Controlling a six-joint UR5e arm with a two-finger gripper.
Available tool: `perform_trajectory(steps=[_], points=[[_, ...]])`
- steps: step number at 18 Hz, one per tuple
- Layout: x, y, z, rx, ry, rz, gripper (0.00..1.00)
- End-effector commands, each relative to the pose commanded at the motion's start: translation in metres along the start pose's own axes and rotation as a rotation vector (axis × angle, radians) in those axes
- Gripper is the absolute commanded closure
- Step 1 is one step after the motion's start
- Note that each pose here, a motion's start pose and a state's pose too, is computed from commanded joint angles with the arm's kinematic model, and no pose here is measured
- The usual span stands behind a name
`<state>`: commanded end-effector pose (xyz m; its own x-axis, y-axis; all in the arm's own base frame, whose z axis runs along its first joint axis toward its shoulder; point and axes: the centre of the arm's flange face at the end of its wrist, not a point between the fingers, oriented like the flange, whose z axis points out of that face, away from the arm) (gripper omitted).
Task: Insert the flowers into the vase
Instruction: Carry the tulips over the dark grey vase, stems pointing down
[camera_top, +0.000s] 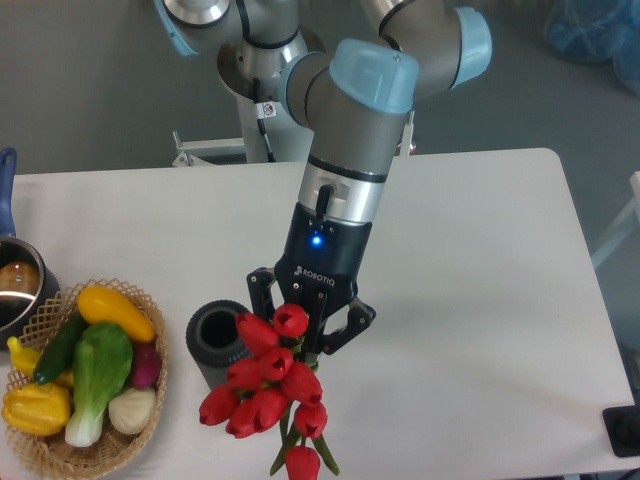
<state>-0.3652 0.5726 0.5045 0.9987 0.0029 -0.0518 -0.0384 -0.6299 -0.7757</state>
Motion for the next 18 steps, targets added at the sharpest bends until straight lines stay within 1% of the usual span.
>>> perform_trajectory(steps=[2, 6, 7, 8, 10, 12, 15, 16, 18], points=[[0.006, -0.01, -0.008, 0.08, 0.039, 0.02, 0.96], [0.018, -0.017, -0.012, 0.189, 0.183, 0.019, 0.96], [0.02, -0.02, -0.018, 0.216, 0.208, 0.022, 0.96], [0.02, -0.023, -0.029, 0.244, 0.227, 0.012, 0.96], [0.02, -0.023, -0.038, 0.3, 0.299, -0.012, 0.96], [0.02, -0.013, -0.038, 0.322, 0.343, -0.034, 0.96], [0.024, -0.006, -0.036, 0.338, 0.387, -0.052, 0.95], [0.024, 0.0, -0.034, 0.344, 0.406, -0.065, 0.92], [0.024, 0.007, -0.032, 0.349, 0.425, -0.08, 0.92]])
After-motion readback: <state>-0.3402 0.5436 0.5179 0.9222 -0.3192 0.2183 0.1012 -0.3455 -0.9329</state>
